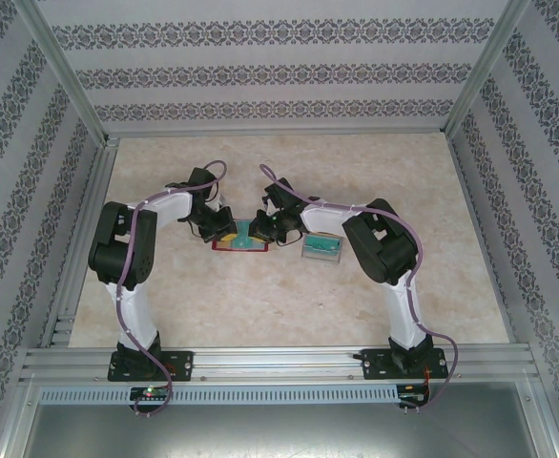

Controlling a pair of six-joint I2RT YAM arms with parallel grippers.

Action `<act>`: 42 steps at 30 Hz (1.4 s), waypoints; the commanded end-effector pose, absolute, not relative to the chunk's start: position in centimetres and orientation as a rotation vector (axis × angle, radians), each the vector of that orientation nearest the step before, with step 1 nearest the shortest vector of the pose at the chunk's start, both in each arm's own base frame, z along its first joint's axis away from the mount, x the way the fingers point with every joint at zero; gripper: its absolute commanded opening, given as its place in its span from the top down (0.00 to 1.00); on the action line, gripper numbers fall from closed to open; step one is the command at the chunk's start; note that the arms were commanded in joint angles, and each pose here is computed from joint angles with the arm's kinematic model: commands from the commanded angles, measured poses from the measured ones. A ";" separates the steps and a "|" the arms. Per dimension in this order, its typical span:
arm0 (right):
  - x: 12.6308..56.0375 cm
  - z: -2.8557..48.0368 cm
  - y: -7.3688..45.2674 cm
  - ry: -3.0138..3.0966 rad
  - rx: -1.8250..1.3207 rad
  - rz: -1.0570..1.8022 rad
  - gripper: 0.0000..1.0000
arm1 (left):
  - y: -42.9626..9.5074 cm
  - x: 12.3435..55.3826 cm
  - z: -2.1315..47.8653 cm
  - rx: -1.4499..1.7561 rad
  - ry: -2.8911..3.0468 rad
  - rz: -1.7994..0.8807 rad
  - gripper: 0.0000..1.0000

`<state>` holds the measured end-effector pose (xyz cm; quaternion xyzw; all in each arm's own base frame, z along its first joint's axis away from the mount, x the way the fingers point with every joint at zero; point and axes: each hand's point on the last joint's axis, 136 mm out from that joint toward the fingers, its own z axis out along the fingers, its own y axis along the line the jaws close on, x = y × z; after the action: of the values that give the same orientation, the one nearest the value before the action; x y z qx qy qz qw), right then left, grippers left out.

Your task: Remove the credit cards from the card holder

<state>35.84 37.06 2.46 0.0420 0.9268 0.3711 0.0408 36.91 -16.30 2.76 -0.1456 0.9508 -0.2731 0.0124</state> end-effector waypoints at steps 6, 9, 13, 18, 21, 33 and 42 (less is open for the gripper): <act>35.2 0.3 37.8 2.890 0.144 1.117 0.81 | -15.3 35.1 0.9 -0.467 3.048 -0.760 0.93; 35.2 0.2 38.1 2.889 0.144 1.122 0.81 | -15.3 35.1 0.9 -0.467 3.048 -0.762 0.93; 35.2 0.1 38.5 2.890 0.145 1.134 0.84 | -15.3 35.1 0.9 -0.466 3.048 -0.764 0.94; 35.2 -0.1 38.1 2.893 0.160 1.119 0.97 | -15.0 35.2 1.1 -0.448 3.050 -0.735 0.94; 35.2 -0.2 37.6 2.891 0.168 1.111 1.00 | -14.7 35.3 1.5 -0.432 3.048 -0.703 0.94; 35.3 0.2 35.5 2.874 0.196 1.077 1.00 | -12.3 35.4 1.6 -0.478 3.049 -0.630 0.96; 35.4 0.9 34.1 2.858 0.215 1.064 1.00 | -11.6 35.4 1.6 -0.493 3.050 -0.615 0.97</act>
<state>36.08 36.47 2.49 0.0512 0.9181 0.3896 0.0517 36.87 -14.43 2.57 -0.1414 0.9568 -0.2537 0.0147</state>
